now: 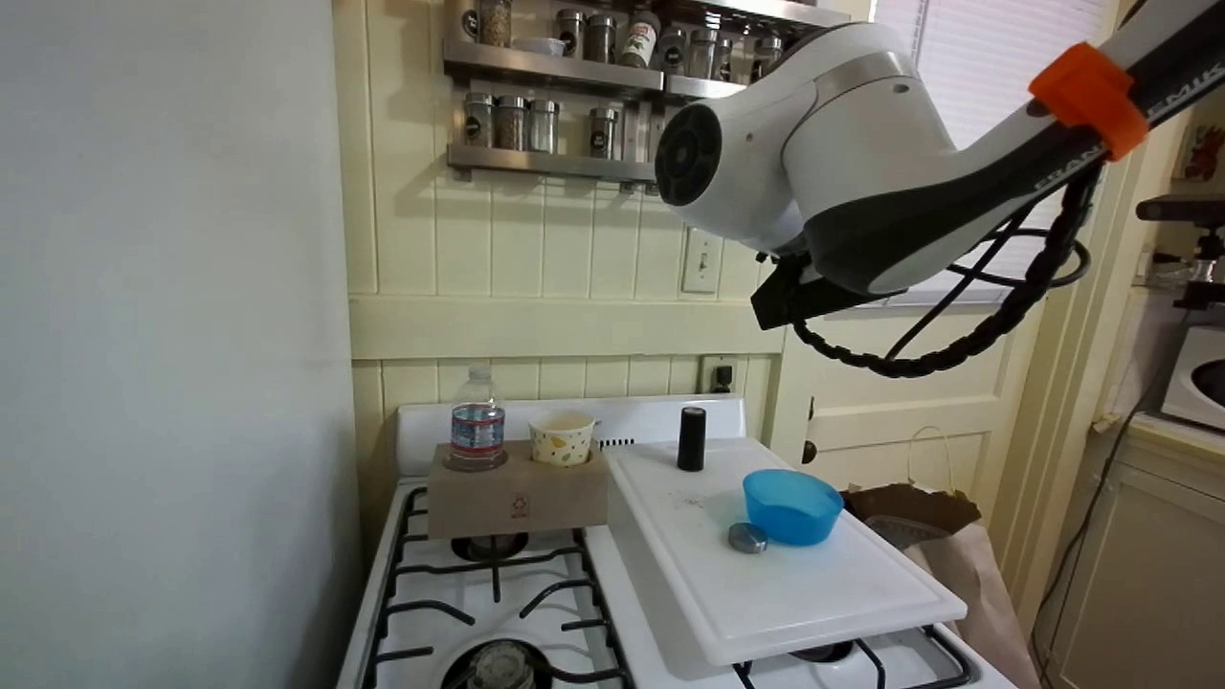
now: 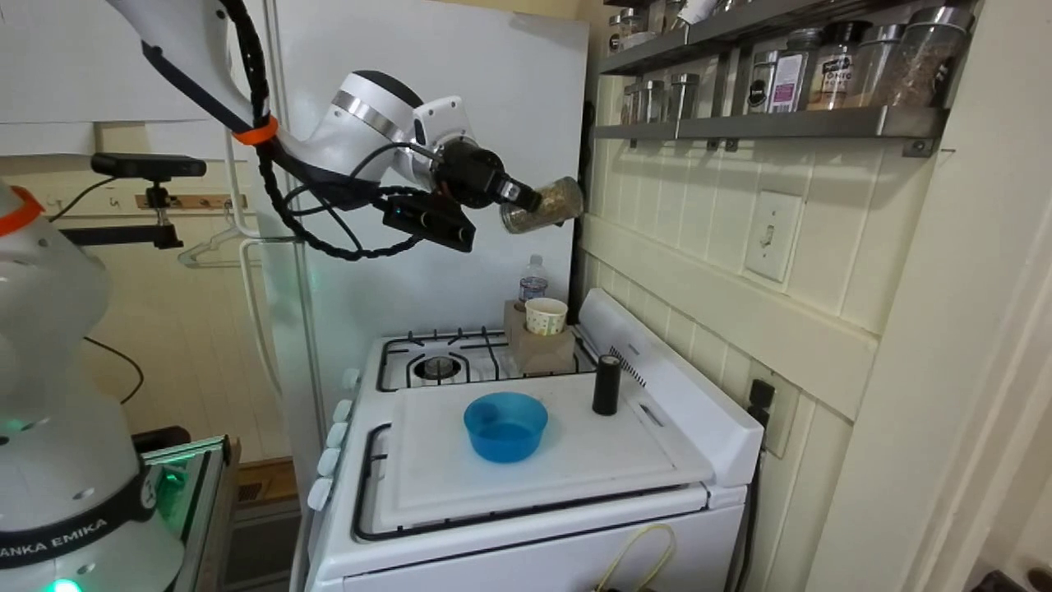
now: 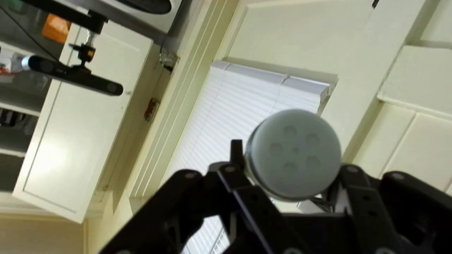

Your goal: Pour the contents from the grey bottle into the blue bowl

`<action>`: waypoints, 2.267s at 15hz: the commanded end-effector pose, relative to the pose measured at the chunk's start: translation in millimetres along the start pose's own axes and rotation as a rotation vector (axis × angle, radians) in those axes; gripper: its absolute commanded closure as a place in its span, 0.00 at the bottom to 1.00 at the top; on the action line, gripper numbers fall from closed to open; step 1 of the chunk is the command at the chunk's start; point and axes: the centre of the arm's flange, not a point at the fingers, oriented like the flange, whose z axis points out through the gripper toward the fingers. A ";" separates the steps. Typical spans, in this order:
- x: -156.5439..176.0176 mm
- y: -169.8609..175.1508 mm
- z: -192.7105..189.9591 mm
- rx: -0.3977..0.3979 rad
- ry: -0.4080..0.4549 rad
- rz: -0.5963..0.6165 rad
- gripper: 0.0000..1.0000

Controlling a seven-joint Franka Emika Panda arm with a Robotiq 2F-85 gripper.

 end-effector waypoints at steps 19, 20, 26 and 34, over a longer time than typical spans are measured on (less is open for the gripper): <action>-4.8 -34.3 6.8 0.188 -0.091 -0.055 0.77; -9.9 -39.2 -3.9 0.248 -0.106 -0.060 0.77; -6.7 -42.6 -6.9 0.276 -0.109 -0.050 0.52; -39.2 -18.9 -35.9 0.002 0.115 -0.059 0.77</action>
